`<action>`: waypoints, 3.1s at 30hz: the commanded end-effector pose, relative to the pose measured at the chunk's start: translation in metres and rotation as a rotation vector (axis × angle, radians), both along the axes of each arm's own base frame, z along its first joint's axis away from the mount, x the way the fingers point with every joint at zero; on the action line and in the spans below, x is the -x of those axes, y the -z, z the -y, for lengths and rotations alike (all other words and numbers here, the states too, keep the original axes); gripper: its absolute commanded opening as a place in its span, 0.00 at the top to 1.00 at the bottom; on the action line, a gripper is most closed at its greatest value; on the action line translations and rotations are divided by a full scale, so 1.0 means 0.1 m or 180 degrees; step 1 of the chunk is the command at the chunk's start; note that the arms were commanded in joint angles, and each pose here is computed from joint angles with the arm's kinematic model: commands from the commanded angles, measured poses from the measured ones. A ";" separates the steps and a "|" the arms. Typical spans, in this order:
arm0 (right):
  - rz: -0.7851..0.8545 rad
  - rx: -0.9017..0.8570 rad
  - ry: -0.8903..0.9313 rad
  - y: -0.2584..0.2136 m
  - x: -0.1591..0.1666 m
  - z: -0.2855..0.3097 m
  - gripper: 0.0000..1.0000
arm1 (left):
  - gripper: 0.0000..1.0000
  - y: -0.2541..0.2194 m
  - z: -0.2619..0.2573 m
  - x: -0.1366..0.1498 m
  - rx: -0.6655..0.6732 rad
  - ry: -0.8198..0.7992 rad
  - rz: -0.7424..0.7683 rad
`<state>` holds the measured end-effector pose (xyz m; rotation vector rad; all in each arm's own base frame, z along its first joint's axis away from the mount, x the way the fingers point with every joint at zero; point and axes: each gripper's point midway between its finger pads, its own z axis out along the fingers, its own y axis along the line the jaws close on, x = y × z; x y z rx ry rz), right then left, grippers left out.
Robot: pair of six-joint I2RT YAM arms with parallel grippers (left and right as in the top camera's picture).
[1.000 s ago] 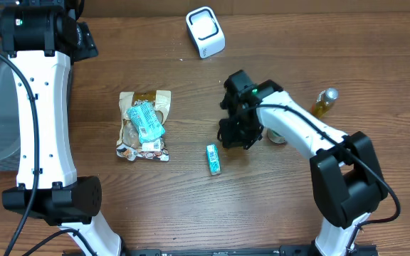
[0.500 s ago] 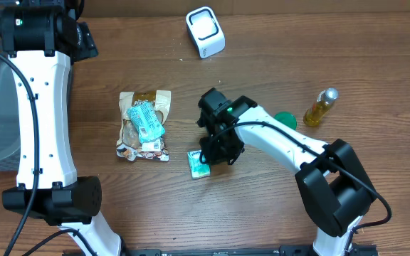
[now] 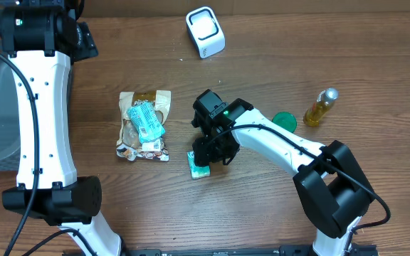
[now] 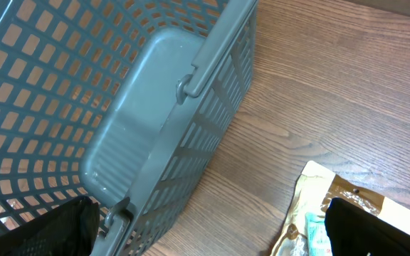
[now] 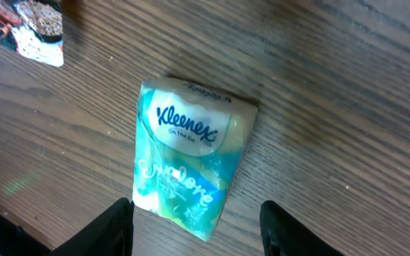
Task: Scan the item barcode
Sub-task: 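Lower the right gripper onto the Kleenex pack, then close the right gripper on the Kleenex pack's end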
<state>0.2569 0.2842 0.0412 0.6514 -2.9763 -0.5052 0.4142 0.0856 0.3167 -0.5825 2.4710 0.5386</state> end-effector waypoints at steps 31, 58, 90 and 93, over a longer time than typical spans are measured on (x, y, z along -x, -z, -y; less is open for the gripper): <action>0.0128 0.0045 0.0414 0.38 -0.03 0.07 0.64 | 0.01 -0.08 0.01 0.00 -0.0013 0.0054 0.0059; 0.0825 0.0125 0.0974 0.52 -0.48 0.15 0.66 | 0.00 -0.08 0.01 0.00 -0.0013 0.0055 0.0059; 0.0681 -0.0341 0.0867 0.17 -0.38 -0.08 0.54 | 0.00 -0.08 0.01 0.00 -0.0013 0.0054 0.0058; 0.0695 -0.0375 0.0866 0.22 -0.37 -0.08 0.60 | 0.00 -0.08 0.01 0.00 -0.0013 0.0054 0.0058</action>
